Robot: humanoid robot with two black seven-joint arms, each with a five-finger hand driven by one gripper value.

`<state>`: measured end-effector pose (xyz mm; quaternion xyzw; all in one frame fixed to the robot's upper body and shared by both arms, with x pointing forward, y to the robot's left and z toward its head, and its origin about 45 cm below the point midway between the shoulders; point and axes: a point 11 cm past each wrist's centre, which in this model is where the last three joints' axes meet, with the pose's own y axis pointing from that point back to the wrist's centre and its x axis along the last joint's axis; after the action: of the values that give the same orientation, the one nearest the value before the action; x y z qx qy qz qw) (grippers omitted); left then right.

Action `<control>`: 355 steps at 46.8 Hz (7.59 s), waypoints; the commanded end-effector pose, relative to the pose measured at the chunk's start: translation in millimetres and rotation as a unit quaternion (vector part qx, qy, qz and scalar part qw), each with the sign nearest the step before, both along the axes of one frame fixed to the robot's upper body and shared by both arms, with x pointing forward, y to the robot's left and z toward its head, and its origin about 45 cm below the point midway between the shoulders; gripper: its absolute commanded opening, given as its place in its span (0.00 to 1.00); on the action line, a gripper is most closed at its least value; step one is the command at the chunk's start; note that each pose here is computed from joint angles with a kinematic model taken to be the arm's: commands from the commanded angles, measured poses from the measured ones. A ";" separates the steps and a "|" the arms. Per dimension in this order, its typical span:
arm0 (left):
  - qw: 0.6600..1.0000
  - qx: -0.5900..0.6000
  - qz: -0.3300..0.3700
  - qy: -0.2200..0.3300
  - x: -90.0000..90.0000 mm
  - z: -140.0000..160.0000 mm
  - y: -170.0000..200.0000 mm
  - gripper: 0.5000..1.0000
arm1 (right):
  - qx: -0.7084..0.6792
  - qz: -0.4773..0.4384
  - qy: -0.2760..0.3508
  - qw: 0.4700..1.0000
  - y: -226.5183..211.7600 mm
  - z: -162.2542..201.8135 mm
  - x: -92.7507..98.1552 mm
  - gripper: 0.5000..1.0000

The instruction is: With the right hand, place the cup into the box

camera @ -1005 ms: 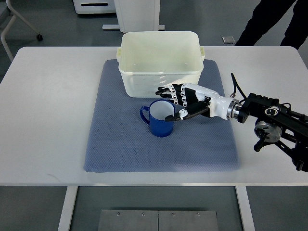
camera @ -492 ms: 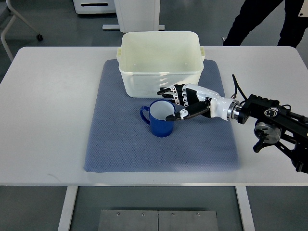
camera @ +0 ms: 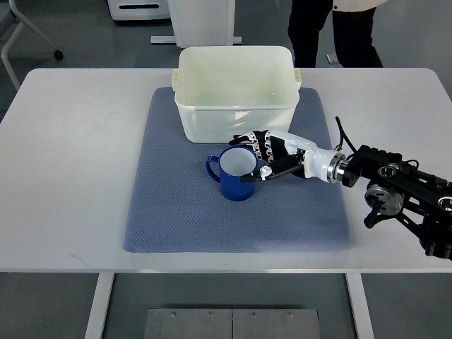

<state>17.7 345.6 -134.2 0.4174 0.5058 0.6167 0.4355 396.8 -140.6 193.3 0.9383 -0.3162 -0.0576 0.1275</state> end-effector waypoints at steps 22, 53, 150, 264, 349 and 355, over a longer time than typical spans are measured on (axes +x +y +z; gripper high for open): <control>1.000 0.000 0.000 0.000 0.1 0.0 0.0 1.00 | -0.015 0.000 0.011 1.000 5.2 -17.5 -7.1 0.97; 1.000 0.000 0.000 0.000 0.1 0.0 0.0 1.00 | -0.014 -0.004 0.013 1.000 5.0 -19.9 -6.9 0.00; 1.000 0.000 0.000 0.000 0.1 0.0 0.0 1.00 | 0.005 -0.023 -0.070 0.997 -34.7 62.5 24.8 0.00; 1.000 0.000 0.000 0.000 0.1 0.0 0.0 1.00 | -0.064 -0.152 -0.100 0.981 28.0 86.0 106.5 0.97; 1.000 0.000 0.000 0.000 0.0 0.0 0.0 1.00 | 0.101 -0.392 0.014 0.914 -182.9 51.2 90.9 1.00; 1.000 0.000 0.000 0.000 0.1 0.0 0.0 1.00 | 0.096 -0.396 0.024 0.913 -185.8 39.5 85.6 1.00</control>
<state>17.7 345.6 -134.2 0.4174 0.5058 0.6167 0.4355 484.5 -325.4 237.3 0.7436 -0.6509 -0.1530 0.0079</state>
